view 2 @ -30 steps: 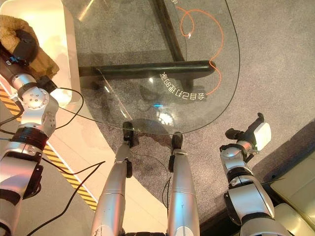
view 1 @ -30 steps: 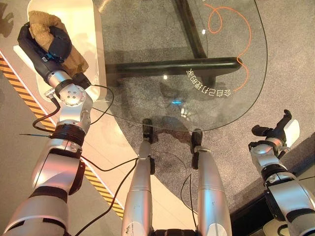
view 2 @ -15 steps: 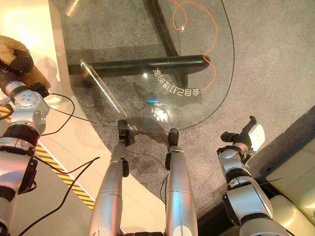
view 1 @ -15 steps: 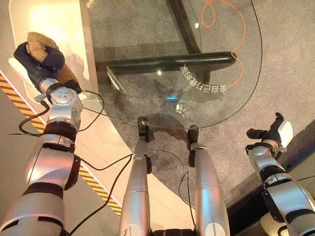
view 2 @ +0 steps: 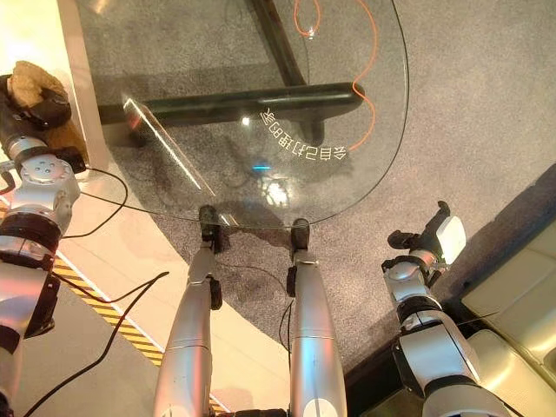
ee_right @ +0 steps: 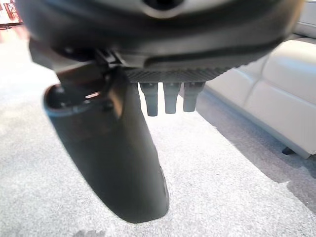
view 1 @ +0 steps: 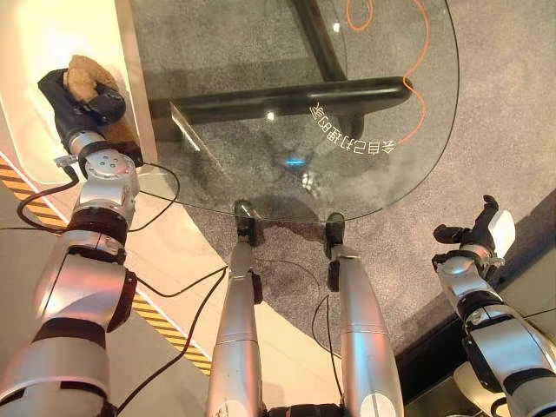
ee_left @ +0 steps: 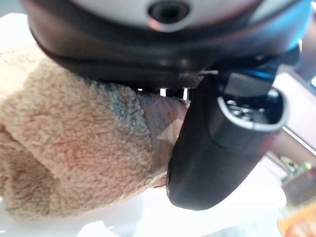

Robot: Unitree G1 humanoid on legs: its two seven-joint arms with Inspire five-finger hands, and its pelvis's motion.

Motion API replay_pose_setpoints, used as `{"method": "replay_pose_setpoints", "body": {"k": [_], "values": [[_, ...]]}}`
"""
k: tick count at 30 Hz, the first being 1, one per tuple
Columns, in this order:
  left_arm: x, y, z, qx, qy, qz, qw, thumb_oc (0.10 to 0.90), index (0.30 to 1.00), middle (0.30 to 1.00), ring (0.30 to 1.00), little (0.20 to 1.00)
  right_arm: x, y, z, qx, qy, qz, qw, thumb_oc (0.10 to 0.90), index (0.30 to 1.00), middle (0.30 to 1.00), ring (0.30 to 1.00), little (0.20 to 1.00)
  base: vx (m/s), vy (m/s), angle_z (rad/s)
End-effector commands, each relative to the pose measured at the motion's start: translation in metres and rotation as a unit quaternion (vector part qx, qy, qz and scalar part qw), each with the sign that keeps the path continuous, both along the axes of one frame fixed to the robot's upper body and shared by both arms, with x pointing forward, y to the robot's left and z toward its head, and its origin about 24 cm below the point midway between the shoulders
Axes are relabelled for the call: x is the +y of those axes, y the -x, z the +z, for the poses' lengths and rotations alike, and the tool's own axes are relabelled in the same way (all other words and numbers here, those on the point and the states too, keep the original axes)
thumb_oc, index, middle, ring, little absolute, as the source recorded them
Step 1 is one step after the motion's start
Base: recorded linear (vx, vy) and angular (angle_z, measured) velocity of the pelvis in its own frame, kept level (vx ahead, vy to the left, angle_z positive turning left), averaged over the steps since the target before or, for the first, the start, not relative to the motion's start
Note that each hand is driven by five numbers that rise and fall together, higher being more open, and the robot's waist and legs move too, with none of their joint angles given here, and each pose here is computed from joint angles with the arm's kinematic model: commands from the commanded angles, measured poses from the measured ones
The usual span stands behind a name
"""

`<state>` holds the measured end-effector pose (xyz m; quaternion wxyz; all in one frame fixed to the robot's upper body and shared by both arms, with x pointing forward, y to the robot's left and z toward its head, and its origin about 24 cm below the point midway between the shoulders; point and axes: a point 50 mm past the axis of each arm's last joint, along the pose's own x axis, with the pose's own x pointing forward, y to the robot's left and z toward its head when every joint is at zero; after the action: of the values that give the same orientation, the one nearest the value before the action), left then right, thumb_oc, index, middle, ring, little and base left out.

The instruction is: Wipe the table with a cloth and put it in the basket.

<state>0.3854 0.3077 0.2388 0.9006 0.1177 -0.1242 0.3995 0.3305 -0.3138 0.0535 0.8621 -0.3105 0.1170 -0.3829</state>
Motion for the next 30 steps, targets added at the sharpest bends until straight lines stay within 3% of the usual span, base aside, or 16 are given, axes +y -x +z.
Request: {"method": "replay_pose_setpoints", "body": {"k": [1,20,30], "values": [[0.039,0.024,0.054,-0.069,-0.031,0.079,0.994,0.8,0.9,0.9,0.9,0.9,-0.015,0.011,-0.001,-0.002,0.027,-0.025,0.999,0.8,0.9,0.9,0.9,0.9,0.0,0.0,0.0],[0.051,0.031,0.046,-0.074,0.003,0.111,0.991,0.8,0.9,0.9,0.9,0.9,-0.002,0.013,-0.016,0.007,0.012,-0.012,1.0,0.8,0.9,0.9,0.9,0.9,0.0,-0.014,-0.01],[0.049,0.035,0.047,-0.139,0.013,0.06,0.988,0.8,0.9,0.9,0.9,0.9,0.005,0.026,-0.041,0.049,-0.004,-0.008,0.999,0.8,0.9,0.9,0.9,0.9,-0.02,-0.077,-0.01]]}}
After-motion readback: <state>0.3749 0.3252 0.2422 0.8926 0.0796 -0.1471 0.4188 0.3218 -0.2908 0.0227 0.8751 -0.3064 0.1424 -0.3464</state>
